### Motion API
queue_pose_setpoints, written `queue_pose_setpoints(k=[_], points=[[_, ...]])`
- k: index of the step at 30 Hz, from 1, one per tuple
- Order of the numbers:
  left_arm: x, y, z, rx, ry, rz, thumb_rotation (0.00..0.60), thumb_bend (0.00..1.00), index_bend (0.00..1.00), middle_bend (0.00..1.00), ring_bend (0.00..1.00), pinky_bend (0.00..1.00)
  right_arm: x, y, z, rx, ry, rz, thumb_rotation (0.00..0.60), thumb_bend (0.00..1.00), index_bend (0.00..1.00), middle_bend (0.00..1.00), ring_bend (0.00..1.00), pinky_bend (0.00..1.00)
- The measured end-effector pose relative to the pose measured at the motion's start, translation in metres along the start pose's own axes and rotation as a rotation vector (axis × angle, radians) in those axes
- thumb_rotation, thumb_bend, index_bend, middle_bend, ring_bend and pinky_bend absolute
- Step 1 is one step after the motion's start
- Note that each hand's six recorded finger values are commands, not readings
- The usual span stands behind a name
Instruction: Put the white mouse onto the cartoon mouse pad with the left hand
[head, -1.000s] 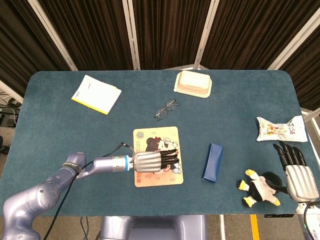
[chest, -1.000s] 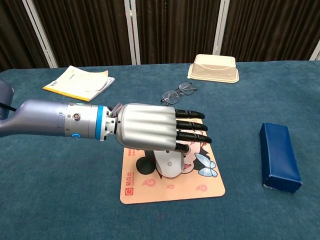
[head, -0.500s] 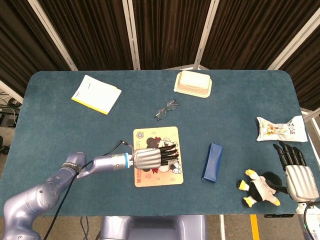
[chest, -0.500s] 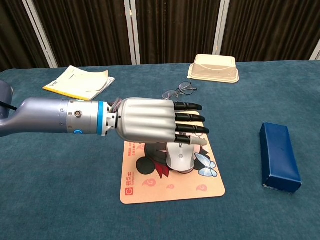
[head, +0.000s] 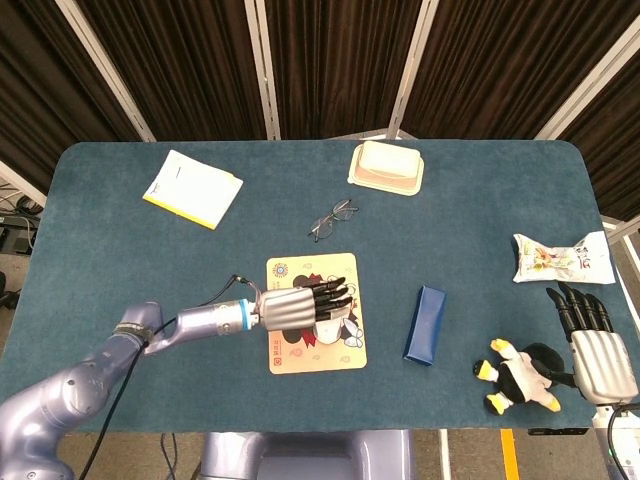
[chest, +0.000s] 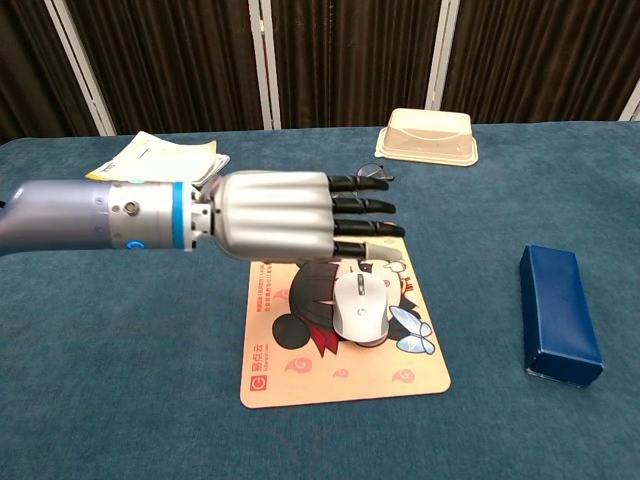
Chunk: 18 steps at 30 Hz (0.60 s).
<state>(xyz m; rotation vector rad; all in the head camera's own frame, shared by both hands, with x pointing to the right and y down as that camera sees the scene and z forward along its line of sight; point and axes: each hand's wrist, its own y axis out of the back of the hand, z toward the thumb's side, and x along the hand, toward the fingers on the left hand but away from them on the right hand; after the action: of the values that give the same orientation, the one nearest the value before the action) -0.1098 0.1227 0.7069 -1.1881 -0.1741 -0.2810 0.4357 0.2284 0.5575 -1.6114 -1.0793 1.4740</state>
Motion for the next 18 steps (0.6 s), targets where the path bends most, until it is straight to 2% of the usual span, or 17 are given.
queue_pose_setpoints(k=[5,11,14,18], points=[[-0.026,0.005,-0.016,-0.02,0.066,0.002,0.6,0.4,0.0,0.0,0.0,0.0,0.0,0.0,0.0,0.002,0.001,-0.002,0.6,0.06,0.0,0.0,0.0,0.0],[-0.072,0.02,-0.028,-0.08,0.201,-0.035,0.6,0.33,0.0,0.0,0.0,0.0,0.001,0.0,0.0,0.004,0.002,-0.006,0.6,0.06,0.0,0.0,0.0,0.0],[-0.098,0.03,-0.03,-0.141,0.298,-0.081,0.6,0.32,0.0,0.0,0.0,0.0,0.002,0.0,0.0,0.006,0.002,-0.008,0.6,0.06,0.0,0.0,0.0,0.0],[-0.147,0.038,-0.03,-0.255,0.471,-0.181,0.6,0.29,0.0,0.0,0.0,0.0,0.002,0.0,0.0,0.007,0.003,-0.01,0.6,0.06,0.0,0.0,0.0,0.0]])
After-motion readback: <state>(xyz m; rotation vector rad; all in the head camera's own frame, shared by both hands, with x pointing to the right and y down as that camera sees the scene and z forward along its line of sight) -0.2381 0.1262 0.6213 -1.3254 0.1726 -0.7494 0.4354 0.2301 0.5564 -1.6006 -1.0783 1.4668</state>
